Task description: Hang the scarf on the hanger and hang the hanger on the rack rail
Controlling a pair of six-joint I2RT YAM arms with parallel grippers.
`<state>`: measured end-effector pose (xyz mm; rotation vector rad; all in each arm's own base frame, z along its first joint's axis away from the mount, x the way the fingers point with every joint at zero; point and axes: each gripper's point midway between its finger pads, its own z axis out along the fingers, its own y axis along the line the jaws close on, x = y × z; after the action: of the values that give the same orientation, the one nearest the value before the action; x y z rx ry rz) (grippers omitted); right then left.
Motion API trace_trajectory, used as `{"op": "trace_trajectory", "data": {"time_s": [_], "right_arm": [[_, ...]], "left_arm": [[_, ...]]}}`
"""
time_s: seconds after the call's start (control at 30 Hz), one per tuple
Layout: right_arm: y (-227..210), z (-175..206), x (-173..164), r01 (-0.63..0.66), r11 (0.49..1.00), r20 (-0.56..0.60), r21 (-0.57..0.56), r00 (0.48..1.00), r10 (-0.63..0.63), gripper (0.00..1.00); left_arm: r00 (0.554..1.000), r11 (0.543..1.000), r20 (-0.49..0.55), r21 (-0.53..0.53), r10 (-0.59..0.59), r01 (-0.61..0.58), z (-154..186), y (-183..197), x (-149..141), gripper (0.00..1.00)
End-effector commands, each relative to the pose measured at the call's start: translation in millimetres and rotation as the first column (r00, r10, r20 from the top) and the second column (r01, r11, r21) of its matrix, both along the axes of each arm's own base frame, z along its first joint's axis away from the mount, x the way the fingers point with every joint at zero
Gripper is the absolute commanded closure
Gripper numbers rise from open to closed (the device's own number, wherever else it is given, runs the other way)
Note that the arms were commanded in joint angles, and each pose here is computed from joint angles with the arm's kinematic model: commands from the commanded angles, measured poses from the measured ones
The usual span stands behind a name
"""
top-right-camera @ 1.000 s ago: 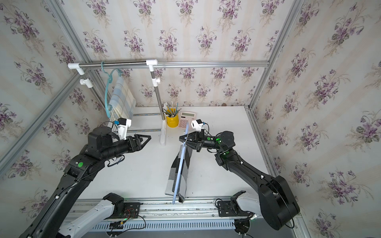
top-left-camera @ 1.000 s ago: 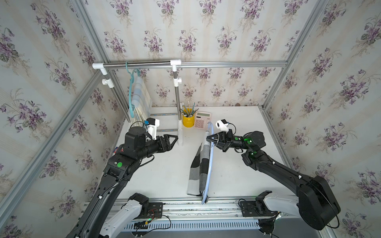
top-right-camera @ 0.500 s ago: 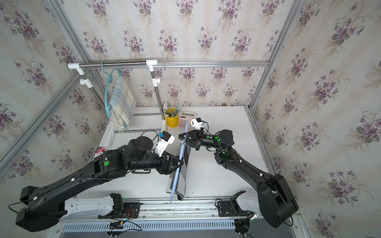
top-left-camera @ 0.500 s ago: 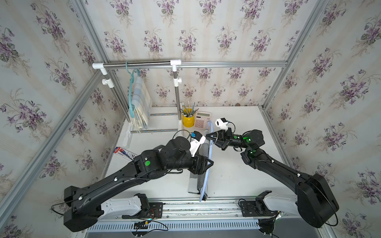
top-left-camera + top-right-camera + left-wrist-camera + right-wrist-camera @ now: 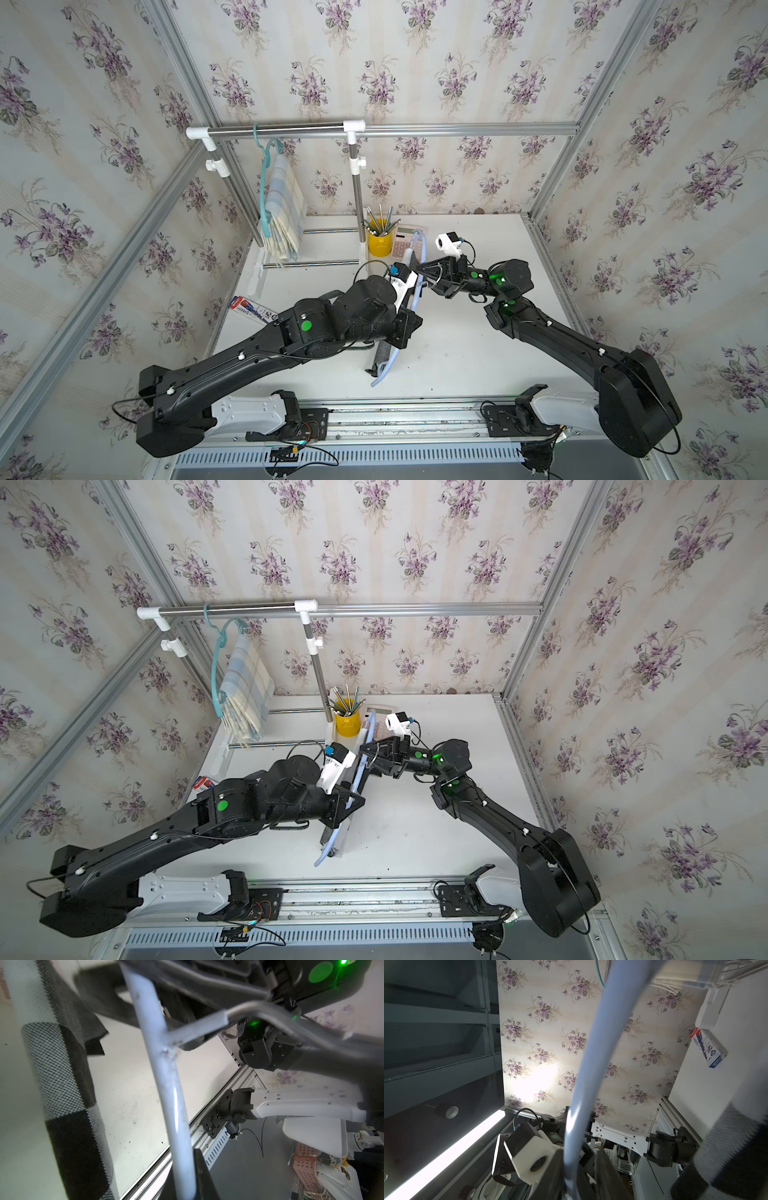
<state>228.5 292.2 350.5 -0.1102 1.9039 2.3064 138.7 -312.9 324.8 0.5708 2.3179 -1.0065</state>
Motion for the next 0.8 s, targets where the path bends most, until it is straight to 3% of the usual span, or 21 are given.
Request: {"op": "trace_trajectory", "data": {"time_s": [0.0, 0.3, 0.47, 0.57, 0.77], "right_arm": [[0.2, -12.4, 6.6, 0.01, 0.999, 0.064, -0.051, 0.998, -0.007, 0.48], [-22.8, -12.4, 8.1, 0.047, 0.999, 0.227, -0.019, 0.973, -0.041, 0.33], [-17.0, -64.4, 28.5, 0.176, 0.973, 0.314, -0.147, 0.942, -0.123, 0.28], [7.9, -93.9, 18.4, 0.122, 0.977, 0.297, -0.176, 0.953, -0.066, 0.27], [66.3, -112.6, -15.1, 0.017, 0.991, 0.299, -0.132, 0.954, 0.024, 0.22]], "left_arm": [[0.993, 0.996, 0.107, -0.084, 0.051, -0.042, 36.2, 8.4, 17.1, 1.0], [0.998, 0.982, 0.003, -0.18, 0.065, -0.063, 57.2, 44.9, 41.9, 1.0], [1.0, 0.979, 0.006, -0.203, 0.024, -0.022, 86.3, 56.6, 39.7, 1.0], [1.0, 0.98, 0.013, -0.198, 0.026, -0.023, 98.6, 63.1, 37.5, 1.0], [1.0, 0.975, 0.008, -0.221, 0.03, -0.028, 112.8, 67.3, 38.6, 1.0]]}}
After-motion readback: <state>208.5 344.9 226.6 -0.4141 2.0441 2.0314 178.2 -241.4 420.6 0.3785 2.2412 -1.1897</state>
